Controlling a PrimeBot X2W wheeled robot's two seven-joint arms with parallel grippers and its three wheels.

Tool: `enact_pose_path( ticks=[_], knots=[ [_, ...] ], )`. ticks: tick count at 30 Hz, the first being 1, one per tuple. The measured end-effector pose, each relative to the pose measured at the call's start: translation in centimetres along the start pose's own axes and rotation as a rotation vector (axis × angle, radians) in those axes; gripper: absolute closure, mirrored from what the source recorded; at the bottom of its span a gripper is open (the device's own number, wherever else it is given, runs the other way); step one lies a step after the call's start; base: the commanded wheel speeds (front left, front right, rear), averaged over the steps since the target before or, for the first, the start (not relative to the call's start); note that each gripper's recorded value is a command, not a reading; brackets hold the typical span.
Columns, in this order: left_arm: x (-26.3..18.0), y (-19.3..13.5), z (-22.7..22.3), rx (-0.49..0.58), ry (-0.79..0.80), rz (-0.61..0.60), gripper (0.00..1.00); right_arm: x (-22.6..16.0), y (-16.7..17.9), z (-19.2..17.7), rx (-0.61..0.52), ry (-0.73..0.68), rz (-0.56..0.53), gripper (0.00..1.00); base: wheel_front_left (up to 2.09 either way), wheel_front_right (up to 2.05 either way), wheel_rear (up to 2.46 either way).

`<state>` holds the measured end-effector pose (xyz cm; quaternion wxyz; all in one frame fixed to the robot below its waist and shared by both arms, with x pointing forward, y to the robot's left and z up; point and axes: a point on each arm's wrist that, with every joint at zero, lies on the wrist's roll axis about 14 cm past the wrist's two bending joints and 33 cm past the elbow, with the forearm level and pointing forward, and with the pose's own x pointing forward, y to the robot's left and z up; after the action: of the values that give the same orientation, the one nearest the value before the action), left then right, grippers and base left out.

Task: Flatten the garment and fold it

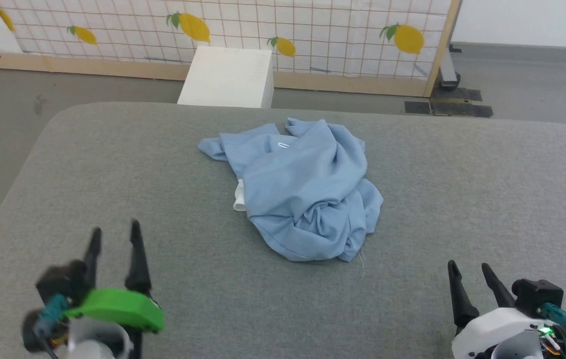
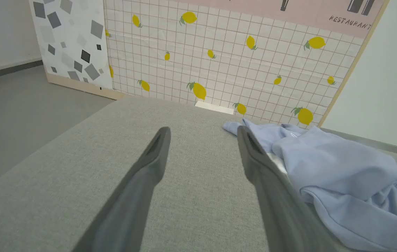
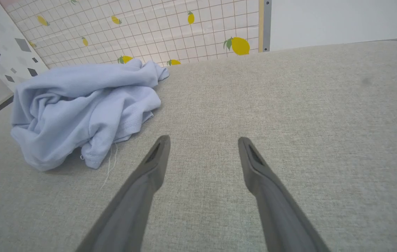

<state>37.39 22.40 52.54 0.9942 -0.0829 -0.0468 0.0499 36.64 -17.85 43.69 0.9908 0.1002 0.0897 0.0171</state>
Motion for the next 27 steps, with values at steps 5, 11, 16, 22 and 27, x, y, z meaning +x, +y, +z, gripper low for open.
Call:
enact_pose_path(
  ticks=[5, 11, 16, 22, 27],
  knots=[
    [-1.4, -0.4, -1.4, -0.042, 0.026, 0.033, 0.00, 2.5, 1.8, -0.3, -0.019, 0.118, 0.051, 0.00, 0.00, 0.00, 0.00],
    [-1.1, -0.6, -2.2, -0.034, 0.041, 0.039, 0.00, 8.2, 6.6, 1.1, -0.167, 0.309, 0.174, 0.00, 0.00, 0.00, 0.00],
    [-0.4, -0.7, -2.8, -0.034, 0.053, 0.042, 0.00, 11.2, 8.6, 0.2, -0.320, 0.481, 0.208, 0.00, 0.00, 0.00, 0.00],
    [0.4, 0.1, -3.7, -0.032, 0.076, 0.065, 0.00, 11.9, 8.6, -4.8, -0.442, 0.711, 0.213, 0.00, 0.00, 0.00, 0.00],
    [0.4, 1.3, -4.6, -0.028, 0.102, 0.111, 0.00, 12.6, 9.6, -6.5, -0.421, 0.767, 0.244, 0.96, 0.00, 0.00, 0.00]
  ],
)
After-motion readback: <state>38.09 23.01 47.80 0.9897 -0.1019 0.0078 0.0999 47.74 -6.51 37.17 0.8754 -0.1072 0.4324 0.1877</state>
